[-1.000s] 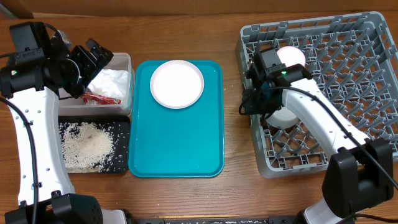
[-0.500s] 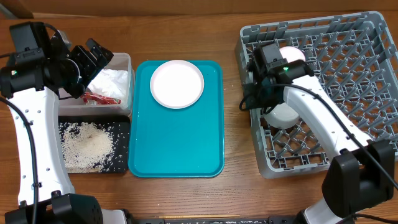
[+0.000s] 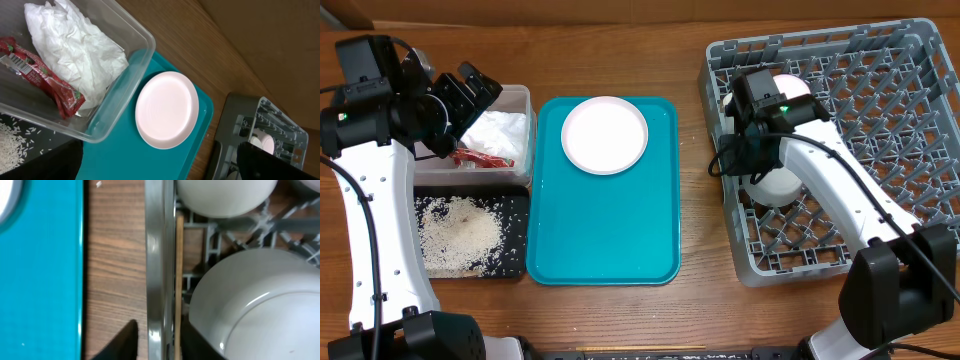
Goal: Sort waste into correct bins and load items into the dishwasher
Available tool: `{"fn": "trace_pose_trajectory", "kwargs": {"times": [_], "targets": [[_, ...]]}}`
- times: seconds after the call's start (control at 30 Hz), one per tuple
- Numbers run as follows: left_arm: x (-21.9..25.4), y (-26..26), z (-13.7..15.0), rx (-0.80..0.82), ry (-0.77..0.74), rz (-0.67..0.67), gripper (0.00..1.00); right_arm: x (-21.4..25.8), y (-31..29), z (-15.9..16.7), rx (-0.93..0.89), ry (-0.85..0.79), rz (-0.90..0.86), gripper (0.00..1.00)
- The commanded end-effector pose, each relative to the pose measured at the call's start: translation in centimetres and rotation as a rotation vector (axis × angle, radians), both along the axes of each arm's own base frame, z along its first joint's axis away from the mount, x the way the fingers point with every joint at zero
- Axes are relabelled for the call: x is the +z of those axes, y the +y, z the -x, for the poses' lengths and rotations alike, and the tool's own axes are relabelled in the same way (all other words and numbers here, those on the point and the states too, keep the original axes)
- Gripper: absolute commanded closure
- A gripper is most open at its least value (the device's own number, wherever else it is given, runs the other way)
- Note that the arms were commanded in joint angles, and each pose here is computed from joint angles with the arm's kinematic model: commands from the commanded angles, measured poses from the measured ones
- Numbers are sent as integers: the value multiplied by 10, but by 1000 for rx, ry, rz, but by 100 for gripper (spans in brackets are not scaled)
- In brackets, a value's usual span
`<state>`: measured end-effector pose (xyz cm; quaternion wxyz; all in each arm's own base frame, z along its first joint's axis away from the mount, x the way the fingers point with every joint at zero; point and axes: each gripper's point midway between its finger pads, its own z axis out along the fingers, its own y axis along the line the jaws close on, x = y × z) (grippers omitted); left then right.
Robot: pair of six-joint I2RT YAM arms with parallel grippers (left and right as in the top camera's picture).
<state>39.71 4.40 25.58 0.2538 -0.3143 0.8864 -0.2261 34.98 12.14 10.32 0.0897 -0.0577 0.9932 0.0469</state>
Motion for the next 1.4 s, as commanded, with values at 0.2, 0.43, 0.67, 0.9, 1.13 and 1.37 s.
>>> {"fn": "trace_pose_trajectory", "kwargs": {"times": [0.2, 0.43, 0.67, 0.9, 1.13, 1.37], "targets": [[12, 1, 0, 9, -29, -7, 0, -6, 22, 13, 25, 46, -54, 81], [12, 1, 0, 9, -29, -7, 0, -13, 21, 17, 15, 63, -49, 82], [12, 1, 0, 9, -29, -7, 0, -23, 21, 19, -1, 65, -53, 88], [12, 1, 0, 9, -29, -7, 0, -20, 36, 20, -21, 83, -142, 96], [12, 1, 0, 9, -29, -7, 0, -16, 58, 22, -16, 89, -220, 96], [12, 1, 0, 9, -29, -7, 0, -13, 90, 25, 73, 40, -238, 96]]}}
